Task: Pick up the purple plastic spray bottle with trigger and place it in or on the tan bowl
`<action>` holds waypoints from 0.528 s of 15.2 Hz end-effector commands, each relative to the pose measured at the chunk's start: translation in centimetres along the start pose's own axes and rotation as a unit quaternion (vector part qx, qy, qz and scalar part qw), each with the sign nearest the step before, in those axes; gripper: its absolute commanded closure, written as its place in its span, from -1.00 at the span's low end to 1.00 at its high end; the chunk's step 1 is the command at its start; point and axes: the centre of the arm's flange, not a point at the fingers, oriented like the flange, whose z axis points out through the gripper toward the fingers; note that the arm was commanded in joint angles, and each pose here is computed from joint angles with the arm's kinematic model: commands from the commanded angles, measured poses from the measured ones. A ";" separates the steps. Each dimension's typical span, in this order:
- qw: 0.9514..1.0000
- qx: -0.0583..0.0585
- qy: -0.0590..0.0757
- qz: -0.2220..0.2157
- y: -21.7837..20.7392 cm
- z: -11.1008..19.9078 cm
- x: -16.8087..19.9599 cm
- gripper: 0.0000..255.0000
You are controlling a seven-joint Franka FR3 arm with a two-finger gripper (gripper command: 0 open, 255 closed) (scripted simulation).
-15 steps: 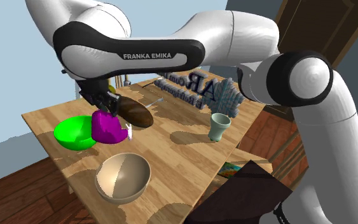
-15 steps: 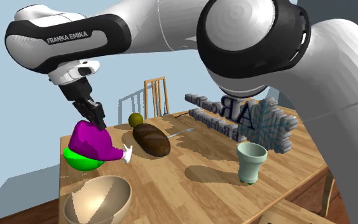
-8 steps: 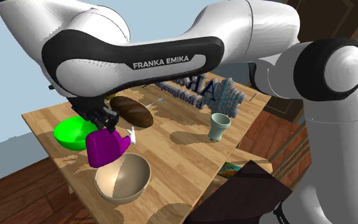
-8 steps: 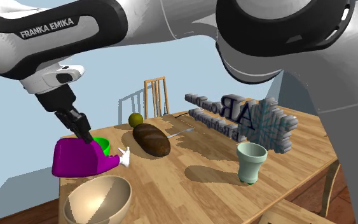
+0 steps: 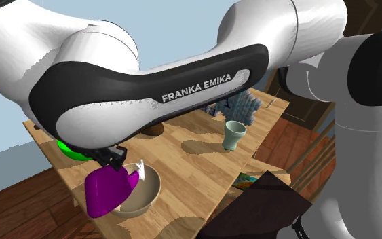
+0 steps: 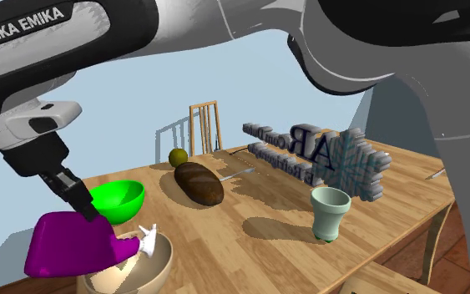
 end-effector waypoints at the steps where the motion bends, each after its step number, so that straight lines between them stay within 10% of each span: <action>1: 1.000 0.000 0.000 0.001 0.1 0.8 -0.6 1.00; 8: 1.000 0.000 0.000 0.001 -0.2 4.1 -1.7 1.00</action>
